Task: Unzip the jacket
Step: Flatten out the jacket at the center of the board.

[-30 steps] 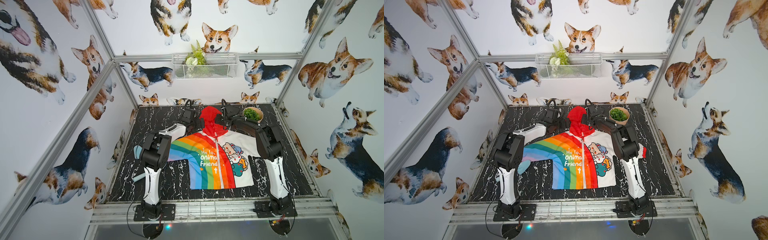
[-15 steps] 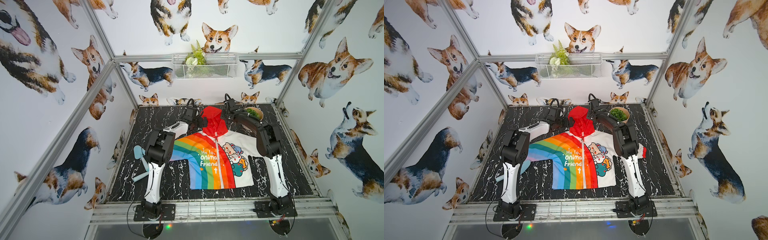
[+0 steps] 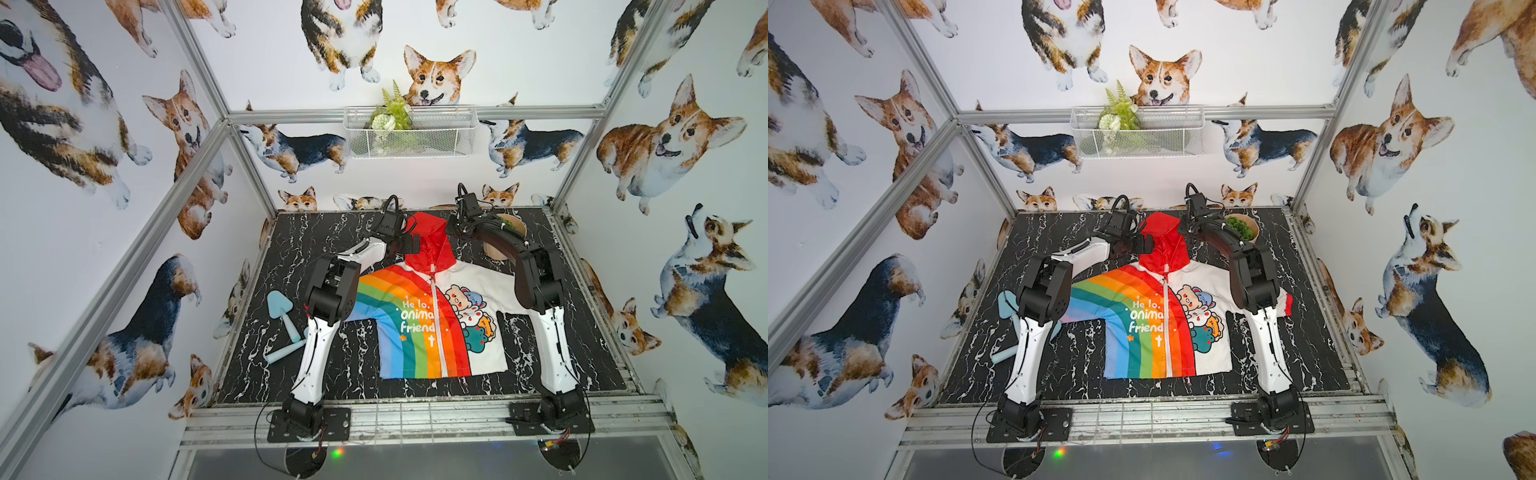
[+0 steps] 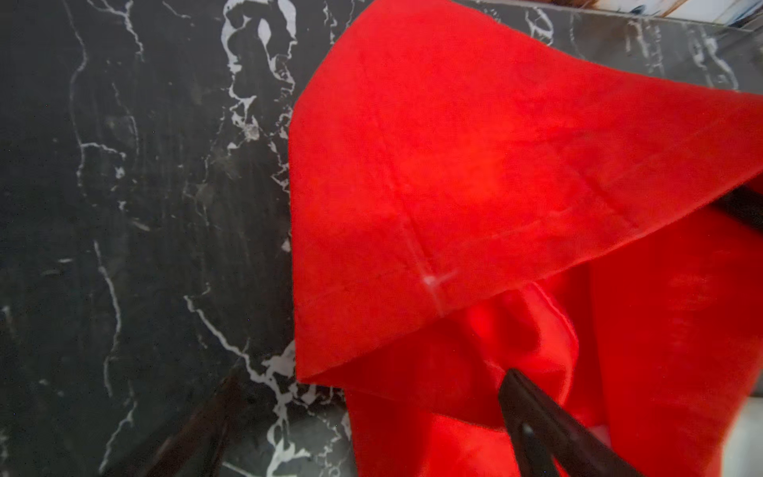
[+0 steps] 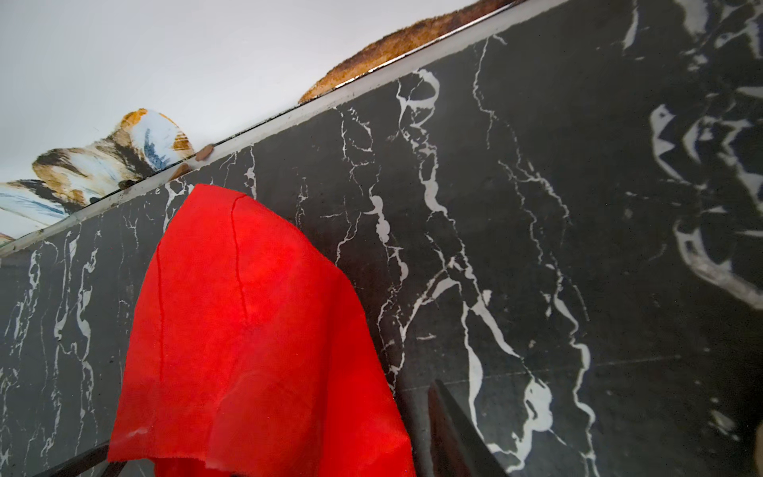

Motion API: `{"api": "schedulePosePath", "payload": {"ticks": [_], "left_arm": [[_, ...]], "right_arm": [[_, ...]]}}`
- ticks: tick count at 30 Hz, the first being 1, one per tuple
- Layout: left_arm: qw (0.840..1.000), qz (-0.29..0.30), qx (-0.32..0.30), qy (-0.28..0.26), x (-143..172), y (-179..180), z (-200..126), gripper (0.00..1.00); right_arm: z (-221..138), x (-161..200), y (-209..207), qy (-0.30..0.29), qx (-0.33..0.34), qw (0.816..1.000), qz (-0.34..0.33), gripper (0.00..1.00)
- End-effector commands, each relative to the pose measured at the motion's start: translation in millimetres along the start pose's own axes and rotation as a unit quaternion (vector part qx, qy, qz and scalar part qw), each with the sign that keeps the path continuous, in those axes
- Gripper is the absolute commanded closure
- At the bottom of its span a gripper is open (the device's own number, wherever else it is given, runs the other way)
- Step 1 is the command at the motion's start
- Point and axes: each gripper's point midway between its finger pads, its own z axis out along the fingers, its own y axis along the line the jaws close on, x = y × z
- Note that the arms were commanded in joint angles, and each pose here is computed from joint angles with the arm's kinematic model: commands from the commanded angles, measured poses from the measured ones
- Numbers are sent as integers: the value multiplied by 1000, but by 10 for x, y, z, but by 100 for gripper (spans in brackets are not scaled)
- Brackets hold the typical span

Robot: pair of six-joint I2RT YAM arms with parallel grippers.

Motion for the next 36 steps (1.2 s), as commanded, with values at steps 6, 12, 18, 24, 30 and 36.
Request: {"api": "schedulePosePath", "payload": {"ticks": [6,12,18,24,30,36], "left_arm": [[998,-1,-62,22,109,206,83,0],[999,-14,-48,11,-14,164,111,0],[997,-28,-76,17,-57,294,212,6],[994,-35,-102,15,-122,445,207,30],[987,-12,-160,1,-321,599,-11,40],[980,2,-199,-8,-446,693,-184,55]], "right_arm": [[-28,18,9,8,-1,1000,8,53],[-21,55,-7,14,0,1000,7,53],[-31,69,-21,16,1,1000,7,53],[-38,61,-60,17,6,1000,4,52],[-94,12,-290,10,66,998,-4,53],[-139,-31,-434,3,101,995,-7,53]]}}
